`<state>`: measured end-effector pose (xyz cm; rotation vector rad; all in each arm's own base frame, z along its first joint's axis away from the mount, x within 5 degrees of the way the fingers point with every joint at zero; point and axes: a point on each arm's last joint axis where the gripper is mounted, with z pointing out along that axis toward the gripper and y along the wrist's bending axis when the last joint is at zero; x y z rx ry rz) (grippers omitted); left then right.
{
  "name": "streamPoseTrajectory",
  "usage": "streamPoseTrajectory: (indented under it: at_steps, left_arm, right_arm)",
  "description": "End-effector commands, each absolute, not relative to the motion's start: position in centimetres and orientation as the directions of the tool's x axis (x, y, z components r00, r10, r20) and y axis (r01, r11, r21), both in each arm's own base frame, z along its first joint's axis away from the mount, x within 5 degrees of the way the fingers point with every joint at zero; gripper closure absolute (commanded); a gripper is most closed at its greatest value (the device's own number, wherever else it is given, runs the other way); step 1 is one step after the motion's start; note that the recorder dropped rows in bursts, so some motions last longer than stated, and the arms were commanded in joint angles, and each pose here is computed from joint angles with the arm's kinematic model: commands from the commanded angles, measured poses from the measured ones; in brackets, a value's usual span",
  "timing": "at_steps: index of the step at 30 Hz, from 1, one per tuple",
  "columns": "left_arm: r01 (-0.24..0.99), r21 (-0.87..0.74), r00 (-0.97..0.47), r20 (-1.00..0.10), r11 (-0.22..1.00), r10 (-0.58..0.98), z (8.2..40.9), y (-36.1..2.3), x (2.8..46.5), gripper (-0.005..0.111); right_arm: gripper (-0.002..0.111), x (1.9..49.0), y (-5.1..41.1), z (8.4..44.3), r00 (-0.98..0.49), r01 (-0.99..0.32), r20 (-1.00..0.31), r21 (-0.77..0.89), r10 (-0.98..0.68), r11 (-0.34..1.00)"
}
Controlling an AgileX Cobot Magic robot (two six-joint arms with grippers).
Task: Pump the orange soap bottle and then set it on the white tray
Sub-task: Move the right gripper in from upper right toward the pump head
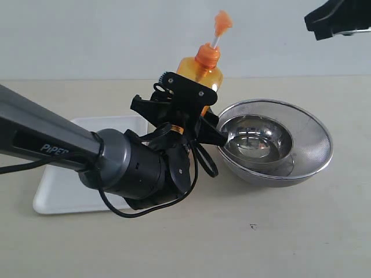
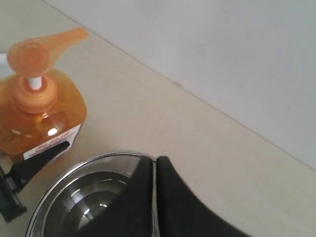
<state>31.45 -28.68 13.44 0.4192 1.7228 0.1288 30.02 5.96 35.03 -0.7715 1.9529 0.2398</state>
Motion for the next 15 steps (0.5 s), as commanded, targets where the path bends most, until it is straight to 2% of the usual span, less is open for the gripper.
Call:
streamPoseTrajectory:
  at_steps: [1, 15]
  left_arm:
    - [0.172, 0.328, -0.05, -0.939, 0.929, 0.341, 15.1, -29.0, 31.6, 0.102]
    - [0.172, 0.328, -0.05, -0.939, 0.929, 0.341, 15.1, -29.0, 31.6, 0.102]
  right_arm:
    - [0.108, 31.3, 6.1, 35.4, -0.285, -0.625, -0.857, -0.174, -0.429, 0.761]
    - [0.108, 37.5, 7.9, 36.4, -0.209, -0.754, -0.869, -0.149, -0.449, 0.639]
